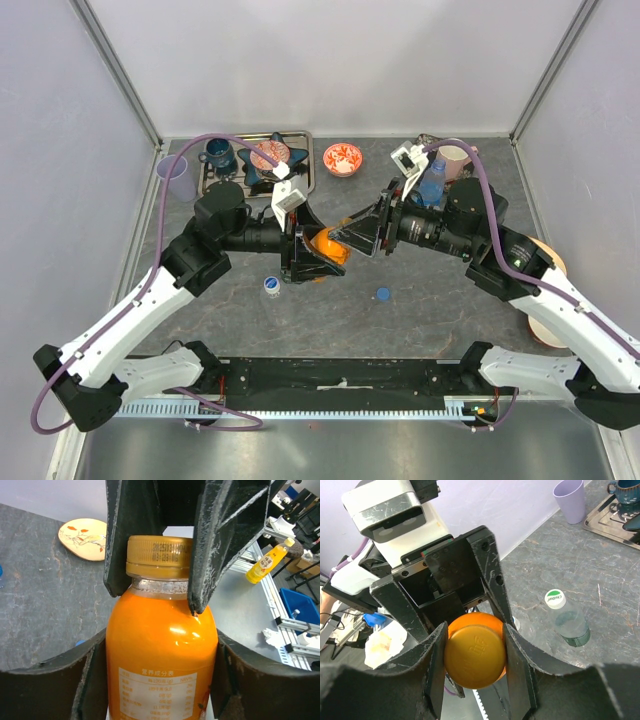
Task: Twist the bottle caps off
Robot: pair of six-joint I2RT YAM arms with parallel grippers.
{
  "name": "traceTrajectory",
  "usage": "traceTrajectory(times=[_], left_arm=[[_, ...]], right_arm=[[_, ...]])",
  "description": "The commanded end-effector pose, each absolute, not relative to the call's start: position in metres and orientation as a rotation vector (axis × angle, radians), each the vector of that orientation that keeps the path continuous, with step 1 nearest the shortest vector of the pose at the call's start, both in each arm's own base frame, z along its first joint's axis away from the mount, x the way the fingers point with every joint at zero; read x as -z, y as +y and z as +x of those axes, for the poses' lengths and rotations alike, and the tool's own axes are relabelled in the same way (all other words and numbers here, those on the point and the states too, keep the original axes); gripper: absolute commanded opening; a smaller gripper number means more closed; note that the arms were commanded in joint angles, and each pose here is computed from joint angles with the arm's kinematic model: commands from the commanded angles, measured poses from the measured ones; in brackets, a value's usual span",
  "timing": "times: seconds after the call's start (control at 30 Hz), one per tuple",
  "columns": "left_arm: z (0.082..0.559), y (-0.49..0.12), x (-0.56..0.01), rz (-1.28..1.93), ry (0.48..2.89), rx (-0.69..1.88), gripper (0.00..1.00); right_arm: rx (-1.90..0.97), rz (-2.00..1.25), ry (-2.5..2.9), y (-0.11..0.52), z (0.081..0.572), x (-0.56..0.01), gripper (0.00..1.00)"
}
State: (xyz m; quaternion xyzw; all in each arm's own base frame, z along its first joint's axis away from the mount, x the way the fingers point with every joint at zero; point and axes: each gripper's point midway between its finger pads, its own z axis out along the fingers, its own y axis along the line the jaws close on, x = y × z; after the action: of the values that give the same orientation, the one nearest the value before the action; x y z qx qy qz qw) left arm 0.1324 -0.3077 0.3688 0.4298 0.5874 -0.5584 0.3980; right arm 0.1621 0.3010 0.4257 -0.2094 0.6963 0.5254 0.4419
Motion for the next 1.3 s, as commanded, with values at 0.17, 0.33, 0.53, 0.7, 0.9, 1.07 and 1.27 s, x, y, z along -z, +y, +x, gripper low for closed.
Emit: traceTrajectory(times=[0.17,0.33,0.53,0.7,0.9,1.07,1.27], left_arm=[[0.131,-0.306,-0.365,1.137,1.457,1.4,0.51],[0.145,-0.304,-0.366,1.064,1.47,1.313,0.5],[0.177,-0.299,-0.369,0.902,1.485,1.065,0.45],[0.193,-0.296,-0.374,0.793,1.455,0.803,0.43],[0.203,-0.295,-0.373,0.735,1.444,0.606,0.4],[0.207,-0.291,-0.375,0.695,1.432,0.552,0.39],[0.209,-0.291,-0.371,0.691,1.436,0.543,0.38]], right_arm=[[-1.333,-0.525,1.642,0.3,0.159,-0.457,0.12],[-1.283,-0.443,1.626,0.288,0.166,-0.467,0.77],[-1.196,-0.263,1.634,0.271,0.188,-0.48,0.91],[-1.098,-0.096,1.735,0.265,0.212,-0.47,0.9],[-1.081,-0.048,1.802,0.275,0.224,-0.457,0.88],[-1.083,-0.048,1.829,0.28,0.226,-0.449,0.87],[-1.092,-0.065,1.856,0.284,0.223,-0.439,0.81]])
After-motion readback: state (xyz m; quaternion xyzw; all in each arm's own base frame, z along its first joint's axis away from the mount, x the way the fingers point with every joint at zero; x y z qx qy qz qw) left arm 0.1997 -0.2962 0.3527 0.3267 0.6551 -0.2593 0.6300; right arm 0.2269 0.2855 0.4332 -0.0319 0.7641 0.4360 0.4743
